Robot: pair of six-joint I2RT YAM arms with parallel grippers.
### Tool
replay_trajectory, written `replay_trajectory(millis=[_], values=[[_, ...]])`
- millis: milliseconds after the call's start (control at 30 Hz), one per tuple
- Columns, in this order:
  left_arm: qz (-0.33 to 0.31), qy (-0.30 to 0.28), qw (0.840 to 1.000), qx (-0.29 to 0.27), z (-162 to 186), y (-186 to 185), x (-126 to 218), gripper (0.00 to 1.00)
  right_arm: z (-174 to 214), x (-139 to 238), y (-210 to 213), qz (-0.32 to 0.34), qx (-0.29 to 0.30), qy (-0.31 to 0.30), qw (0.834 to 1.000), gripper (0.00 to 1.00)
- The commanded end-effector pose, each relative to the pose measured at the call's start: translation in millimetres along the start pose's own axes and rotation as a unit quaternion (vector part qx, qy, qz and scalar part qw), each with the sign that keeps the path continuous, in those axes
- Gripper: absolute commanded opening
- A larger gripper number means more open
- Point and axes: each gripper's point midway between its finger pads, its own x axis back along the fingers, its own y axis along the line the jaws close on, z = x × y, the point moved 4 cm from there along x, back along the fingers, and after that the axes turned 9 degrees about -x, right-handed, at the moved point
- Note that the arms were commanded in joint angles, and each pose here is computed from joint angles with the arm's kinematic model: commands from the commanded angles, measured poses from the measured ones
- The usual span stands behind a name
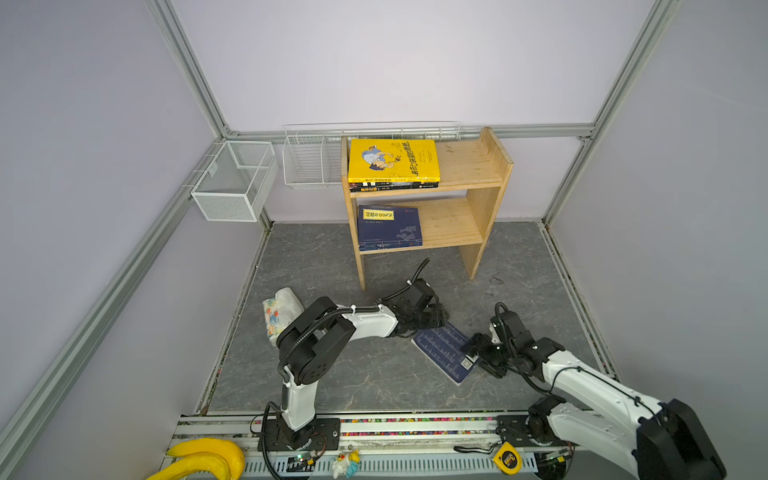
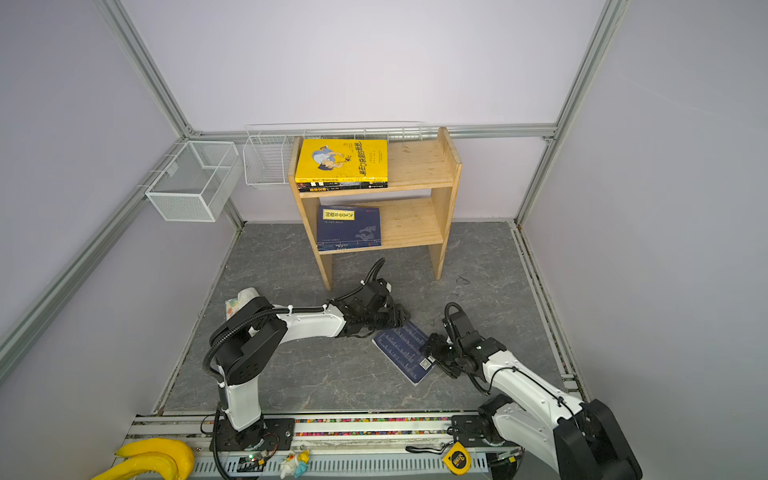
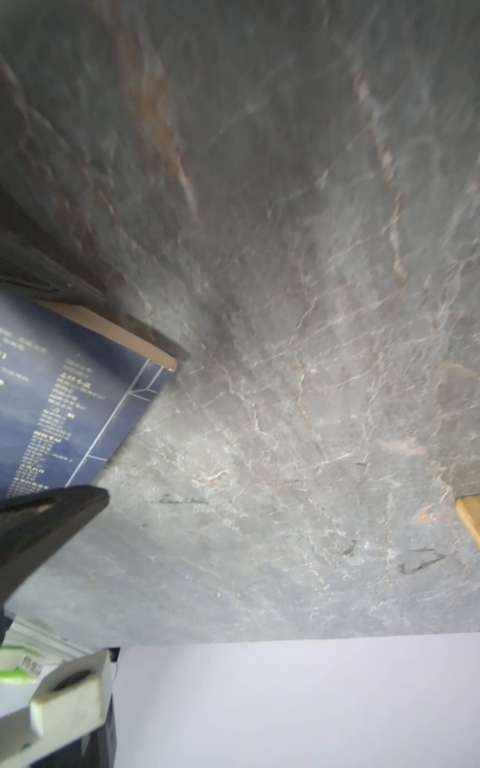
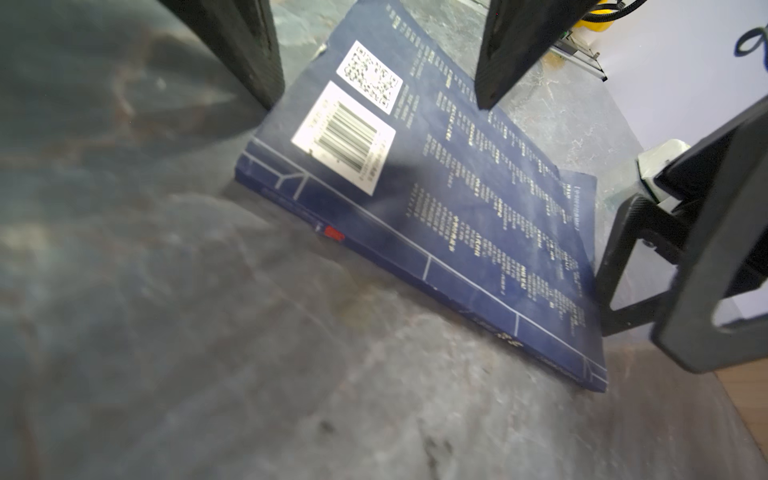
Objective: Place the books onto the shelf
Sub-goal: 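Grasp the barcode blue book's edge with the right gripper while left holds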
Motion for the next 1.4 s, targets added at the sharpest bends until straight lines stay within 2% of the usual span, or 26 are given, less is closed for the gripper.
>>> replay_trajectory(millis=[0, 100, 300, 467, 567, 700, 833, 1133, 1267, 1367], values=[[-0.047, 0.101, 0.993, 0.031, 56.1, 31.4, -10.0, 0.71, 7.8, 9.1, -29.8, 0.052, -0.032, -0.007, 0.998, 0.81], [-0.046, 0.103, 0.993, 0.031, 56.7, 31.3, -10.7, 0.71, 10.4, 14.6, -33.1, 0.046, -0.036, -0.010, 0.998, 0.83], [-0.042, 0.105, 0.993, 0.032, 57.1, 31.0, -11.5, 0.70, 14.6, -2.0, -29.8, 0.011, -0.071, 0.016, 0.997, 0.82], [-0.039, 0.102, 0.993, 0.037, 58.9, 32.0, -9.1, 0.70, 6.5, -8.5, -12.9, -0.010, -0.062, 0.009, 0.998, 0.82], [-0.039, 0.095, 0.994, 0.043, 59.7, 34.1, -3.8, 0.70, -8.2, -4.6, 5.0, -0.012, -0.023, -0.023, 0.999, 0.82], [-0.013, 0.080, 0.993, 0.080, 61.5, 36.6, 3.6, 0.71, -40.1, 11.8, 32.4, 0.018, 0.064, -0.076, 0.995, 0.84], [-0.018, 0.068, 0.992, 0.107, 64.6, 46.5, 8.4, 0.71, -59.5, 25.4, 54.1, 0.016, 0.106, -0.091, 0.990, 0.84], [-0.027, 0.078, 0.991, 0.106, 61.8, 47.5, 3.7, 0.71, -48.8, 29.3, 11.2, 0.095, 0.109, -0.064, 0.987, 0.89], [-0.033, 0.083, 0.991, 0.101, 59.6, 46.2, 2.7, 0.71, -40.3, 22.0, -3.2, 0.106, 0.110, -0.030, 0.988, 0.88], [-0.032, 0.083, 0.991, 0.099, 58.0, 44.5, 2.5, 0.71, -29.7, 15.1, -8.9, 0.084, 0.108, -0.004, 0.991, 0.86]])
